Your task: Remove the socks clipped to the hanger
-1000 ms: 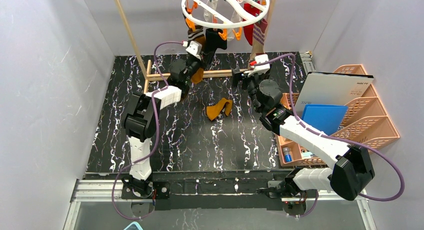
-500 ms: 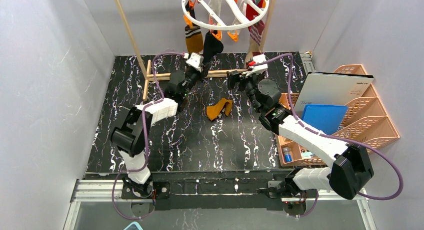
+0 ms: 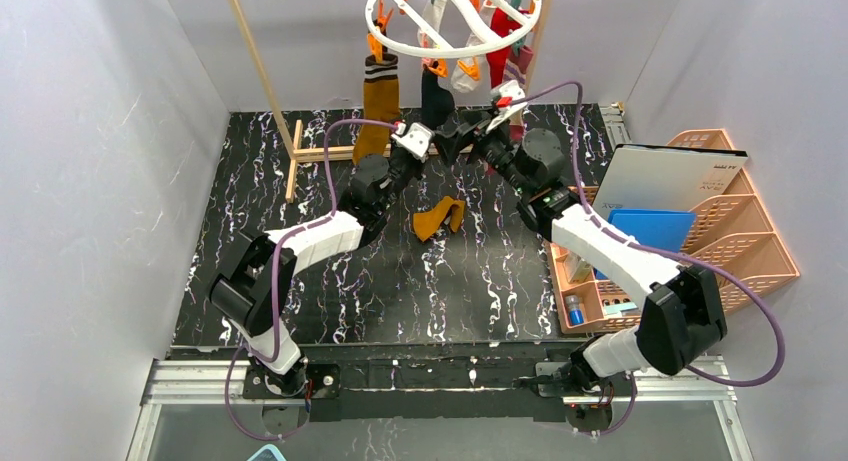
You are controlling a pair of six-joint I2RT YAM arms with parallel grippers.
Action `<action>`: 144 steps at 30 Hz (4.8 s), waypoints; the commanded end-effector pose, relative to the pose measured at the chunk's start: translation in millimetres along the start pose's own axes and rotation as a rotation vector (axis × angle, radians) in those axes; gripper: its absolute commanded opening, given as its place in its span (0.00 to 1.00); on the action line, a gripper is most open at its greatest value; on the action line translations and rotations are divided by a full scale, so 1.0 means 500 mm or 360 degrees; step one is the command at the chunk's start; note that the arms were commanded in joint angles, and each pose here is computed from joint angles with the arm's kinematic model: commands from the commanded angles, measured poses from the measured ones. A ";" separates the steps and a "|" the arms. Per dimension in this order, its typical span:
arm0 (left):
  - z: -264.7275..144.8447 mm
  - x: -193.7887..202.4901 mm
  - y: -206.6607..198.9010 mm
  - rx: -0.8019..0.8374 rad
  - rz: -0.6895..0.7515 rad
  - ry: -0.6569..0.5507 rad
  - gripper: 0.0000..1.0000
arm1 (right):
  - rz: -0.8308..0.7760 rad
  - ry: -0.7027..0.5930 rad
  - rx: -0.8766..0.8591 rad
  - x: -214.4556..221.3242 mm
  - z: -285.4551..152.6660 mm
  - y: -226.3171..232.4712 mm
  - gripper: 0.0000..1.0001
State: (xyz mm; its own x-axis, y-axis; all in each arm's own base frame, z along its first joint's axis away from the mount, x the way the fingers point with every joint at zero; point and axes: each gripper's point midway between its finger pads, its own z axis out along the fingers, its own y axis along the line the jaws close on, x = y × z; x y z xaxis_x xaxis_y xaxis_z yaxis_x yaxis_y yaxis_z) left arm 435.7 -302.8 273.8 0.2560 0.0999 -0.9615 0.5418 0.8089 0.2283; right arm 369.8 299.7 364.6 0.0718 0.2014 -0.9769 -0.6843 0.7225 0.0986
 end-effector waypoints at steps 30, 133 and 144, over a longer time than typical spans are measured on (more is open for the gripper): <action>-0.018 0.054 -0.041 -0.0116 0.0082 0.0208 0.00 | 0.0390 -0.0292 -0.0117 -0.186 0.110 -0.017 0.92; 0.031 0.082 -0.182 0.0025 0.0198 0.0244 0.00 | 0.0061 -0.0257 0.0572 -0.154 0.135 -0.169 0.93; 0.030 0.080 -0.188 0.0038 0.0192 0.0241 0.00 | 0.0082 -0.0338 0.0844 -0.161 0.129 -0.223 0.92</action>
State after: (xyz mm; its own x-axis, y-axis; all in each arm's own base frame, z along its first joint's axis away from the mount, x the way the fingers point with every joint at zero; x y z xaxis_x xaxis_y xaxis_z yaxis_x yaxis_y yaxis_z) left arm 410.0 -376.4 220.3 0.2080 0.2787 -0.9376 0.5214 0.7794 0.3474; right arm 483.8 264.4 401.7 0.1105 0.2739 -0.9554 -0.3047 0.9243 0.2297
